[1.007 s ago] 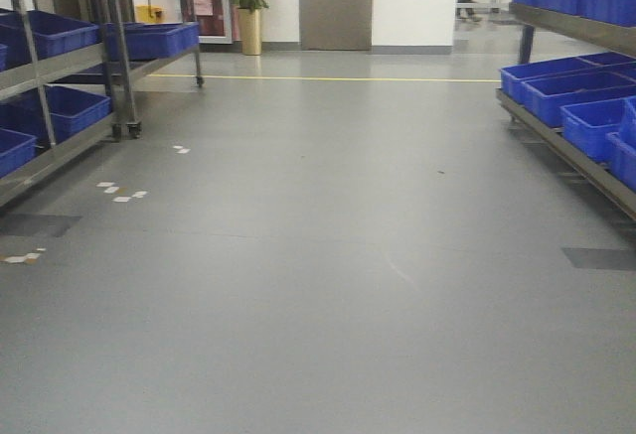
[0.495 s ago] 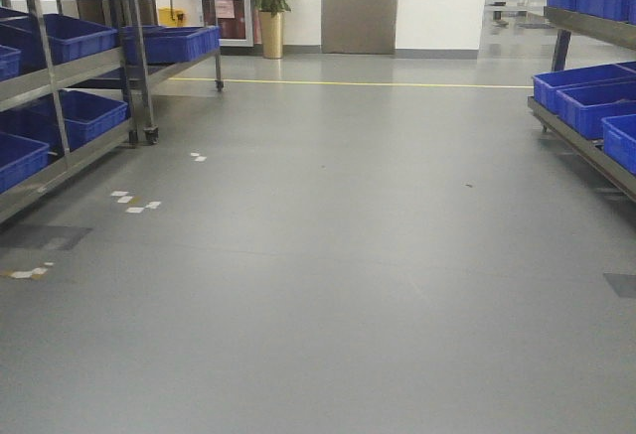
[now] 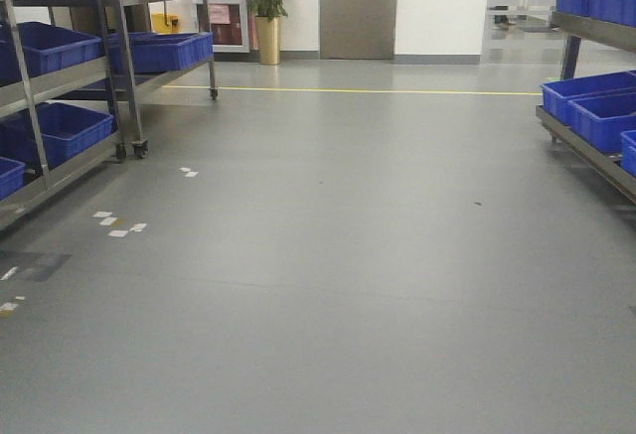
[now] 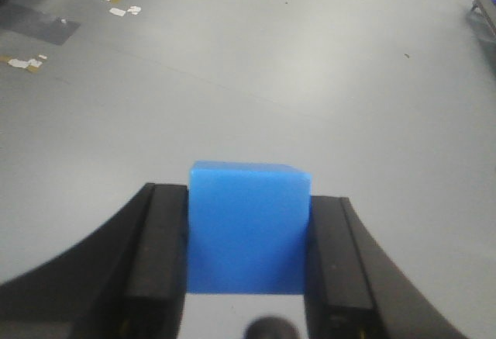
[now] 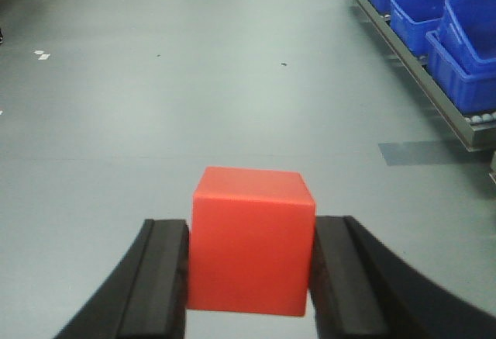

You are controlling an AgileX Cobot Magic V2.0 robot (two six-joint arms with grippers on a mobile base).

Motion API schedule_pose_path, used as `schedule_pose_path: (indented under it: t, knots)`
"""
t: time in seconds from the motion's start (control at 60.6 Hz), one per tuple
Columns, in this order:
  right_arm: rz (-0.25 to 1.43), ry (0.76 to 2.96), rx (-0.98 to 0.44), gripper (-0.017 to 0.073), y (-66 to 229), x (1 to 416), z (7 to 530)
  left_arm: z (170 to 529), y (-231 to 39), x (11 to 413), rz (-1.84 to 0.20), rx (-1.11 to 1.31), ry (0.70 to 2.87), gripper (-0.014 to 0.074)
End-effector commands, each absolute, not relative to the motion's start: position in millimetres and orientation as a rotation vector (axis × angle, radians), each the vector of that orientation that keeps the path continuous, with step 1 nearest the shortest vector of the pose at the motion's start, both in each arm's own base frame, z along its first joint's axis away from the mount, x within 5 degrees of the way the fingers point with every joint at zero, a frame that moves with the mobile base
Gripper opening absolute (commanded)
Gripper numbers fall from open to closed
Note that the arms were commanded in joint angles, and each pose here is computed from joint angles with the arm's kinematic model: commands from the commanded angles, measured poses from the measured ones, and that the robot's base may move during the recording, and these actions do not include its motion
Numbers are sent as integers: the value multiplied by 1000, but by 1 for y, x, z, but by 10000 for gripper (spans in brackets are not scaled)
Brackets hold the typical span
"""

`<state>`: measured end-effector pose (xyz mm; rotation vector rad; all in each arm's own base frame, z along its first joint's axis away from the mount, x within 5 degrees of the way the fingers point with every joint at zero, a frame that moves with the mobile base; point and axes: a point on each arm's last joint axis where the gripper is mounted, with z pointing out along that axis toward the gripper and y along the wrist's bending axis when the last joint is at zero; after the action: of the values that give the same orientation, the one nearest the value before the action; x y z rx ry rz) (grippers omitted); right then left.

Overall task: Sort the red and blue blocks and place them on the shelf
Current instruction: 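Drive the base away from the table down the aisle holding both cubes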

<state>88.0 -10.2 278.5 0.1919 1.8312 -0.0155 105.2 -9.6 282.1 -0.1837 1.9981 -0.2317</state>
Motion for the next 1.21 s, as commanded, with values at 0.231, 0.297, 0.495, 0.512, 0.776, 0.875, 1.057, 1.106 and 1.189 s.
schedule_pose_path:
  t: [0.231, 0.297, 0.495, 0.512, 0.776, 0.875, 1.057, 1.106, 1.189]
  knots:
    - [-31, 1714, 166, 57, -11, 90, 295, 298, -10, 109, -246, -173, 1891, 122]
    - [-31, 1714, 166, 57, -11, 90, 295, 298, -10, 109, -246, -173, 1891, 122]
    - [-31, 1714, 166, 57, -11, 90, 295, 298, -10, 109, -246, -173, 1891, 122]
    - [-31, 1714, 166, 57, -11, 90, 295, 298, -10, 109, -246, -173, 1891, 122]
    - [-31, 1714, 166, 57, -11, 90, 295, 298, -10, 109, -246, -173, 1891, 122]
    - [-31, 1714, 166, 57, -11, 90, 295, 298, -10, 109, -246, -173, 1891, 122]
    - [-31, 1714, 166, 57, -11, 90, 295, 298, -10, 109, -246, -173, 1891, 122]
    - [-31, 1714, 166, 57, -11, 90, 295, 298, -10, 109, -246, -173, 1891, 122]
    - [-31, 1714, 166, 57, -11, 90, 295, 298, -10, 109, -246, -173, 1891, 122]
